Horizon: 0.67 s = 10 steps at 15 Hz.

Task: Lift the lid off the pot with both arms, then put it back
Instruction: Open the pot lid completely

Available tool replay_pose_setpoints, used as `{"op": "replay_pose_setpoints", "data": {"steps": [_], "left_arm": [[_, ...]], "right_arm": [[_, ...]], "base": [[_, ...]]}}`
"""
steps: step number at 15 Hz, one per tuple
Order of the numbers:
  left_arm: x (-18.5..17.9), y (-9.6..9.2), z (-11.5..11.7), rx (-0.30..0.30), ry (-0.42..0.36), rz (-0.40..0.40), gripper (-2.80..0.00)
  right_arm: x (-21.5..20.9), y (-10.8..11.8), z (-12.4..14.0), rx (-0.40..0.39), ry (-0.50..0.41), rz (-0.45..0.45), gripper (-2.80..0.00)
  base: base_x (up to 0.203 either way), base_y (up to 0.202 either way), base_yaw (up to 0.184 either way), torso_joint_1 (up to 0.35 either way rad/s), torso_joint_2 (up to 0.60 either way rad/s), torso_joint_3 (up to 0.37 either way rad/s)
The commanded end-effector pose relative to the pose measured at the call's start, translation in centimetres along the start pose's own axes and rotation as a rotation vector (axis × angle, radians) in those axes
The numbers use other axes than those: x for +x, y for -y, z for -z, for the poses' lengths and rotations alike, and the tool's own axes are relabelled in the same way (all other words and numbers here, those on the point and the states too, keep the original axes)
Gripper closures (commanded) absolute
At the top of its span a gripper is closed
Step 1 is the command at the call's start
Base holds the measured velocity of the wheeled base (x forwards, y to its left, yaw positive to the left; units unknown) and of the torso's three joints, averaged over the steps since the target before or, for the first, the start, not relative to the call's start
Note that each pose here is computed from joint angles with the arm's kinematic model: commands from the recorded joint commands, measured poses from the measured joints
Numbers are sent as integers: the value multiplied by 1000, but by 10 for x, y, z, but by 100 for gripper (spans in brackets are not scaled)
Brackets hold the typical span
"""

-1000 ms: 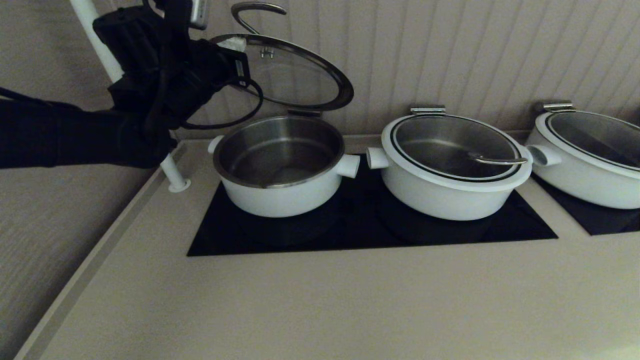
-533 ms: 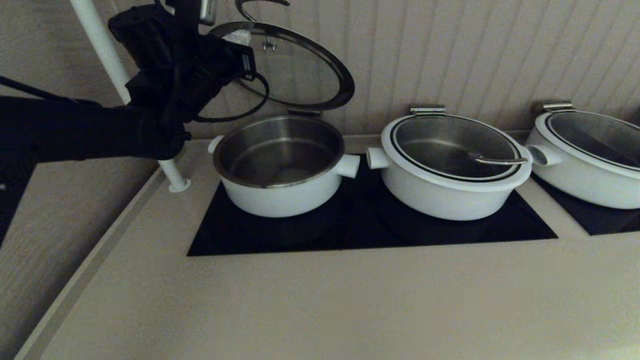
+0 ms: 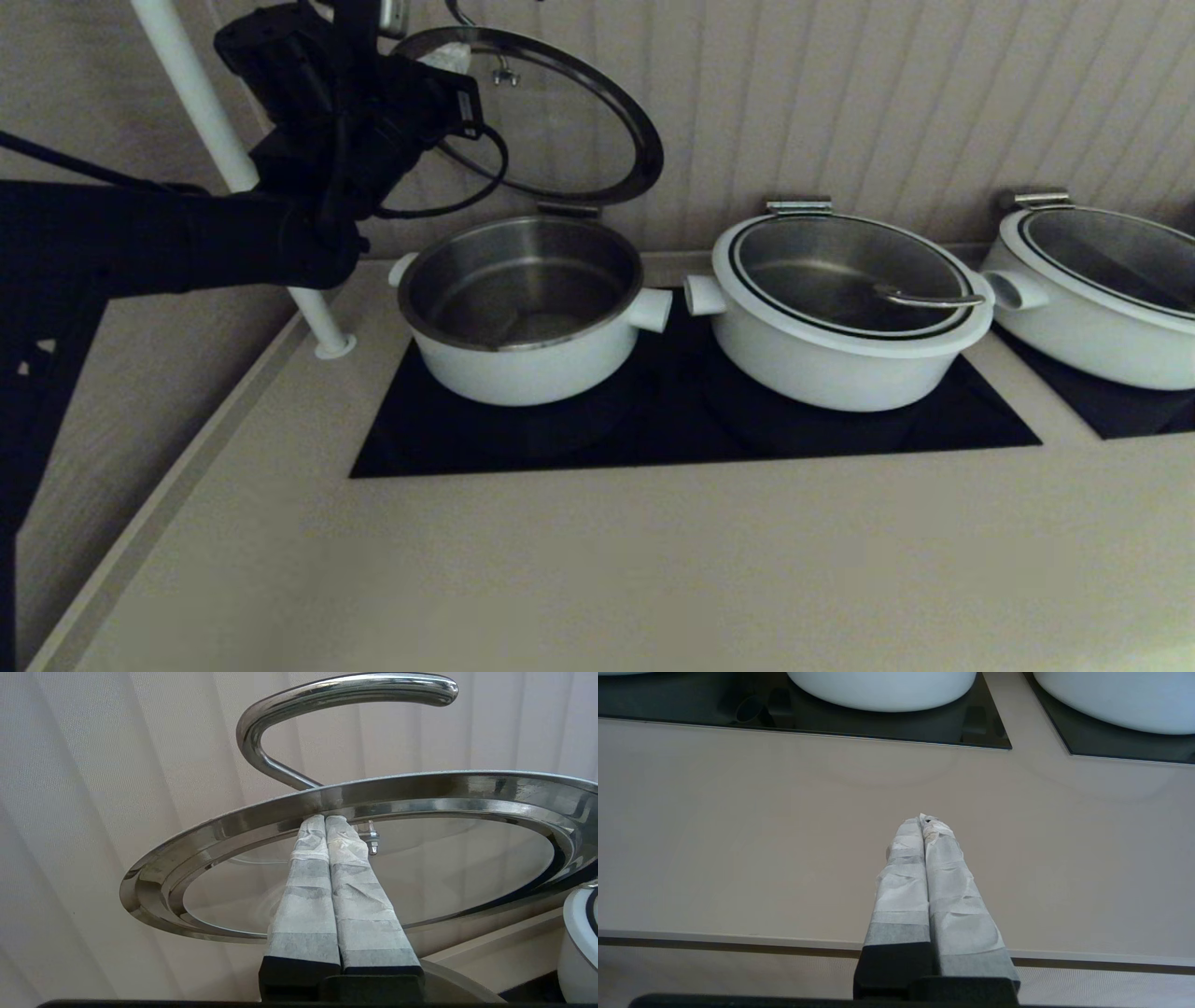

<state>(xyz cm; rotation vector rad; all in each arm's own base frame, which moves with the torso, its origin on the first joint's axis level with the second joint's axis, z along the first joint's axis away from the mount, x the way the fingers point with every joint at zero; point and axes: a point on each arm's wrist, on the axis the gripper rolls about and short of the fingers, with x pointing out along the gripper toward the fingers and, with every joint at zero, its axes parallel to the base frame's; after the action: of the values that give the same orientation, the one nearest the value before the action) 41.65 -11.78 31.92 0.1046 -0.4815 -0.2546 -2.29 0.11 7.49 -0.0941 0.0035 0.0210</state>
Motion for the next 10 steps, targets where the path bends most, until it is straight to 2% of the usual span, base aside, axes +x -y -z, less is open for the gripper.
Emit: {"op": "replay_pose_setpoints", "data": {"steps": [1,3,10], "left_arm": [[-2,-1,-5,1,8,-1,0],[-6,-1,-9,2,4,0,0],[-41,-1,-15,12,-92,18,0]], "right_arm": [[0,0,0,-1,-2,-1,0],[0,0,0,-1,-2,-1,0],[0,0,0,-1,-2,-1,0]], "base": [[0,0,0,0,0,0],[0,0,0,0,0,0],[0,0,0,0,0,0]]}}
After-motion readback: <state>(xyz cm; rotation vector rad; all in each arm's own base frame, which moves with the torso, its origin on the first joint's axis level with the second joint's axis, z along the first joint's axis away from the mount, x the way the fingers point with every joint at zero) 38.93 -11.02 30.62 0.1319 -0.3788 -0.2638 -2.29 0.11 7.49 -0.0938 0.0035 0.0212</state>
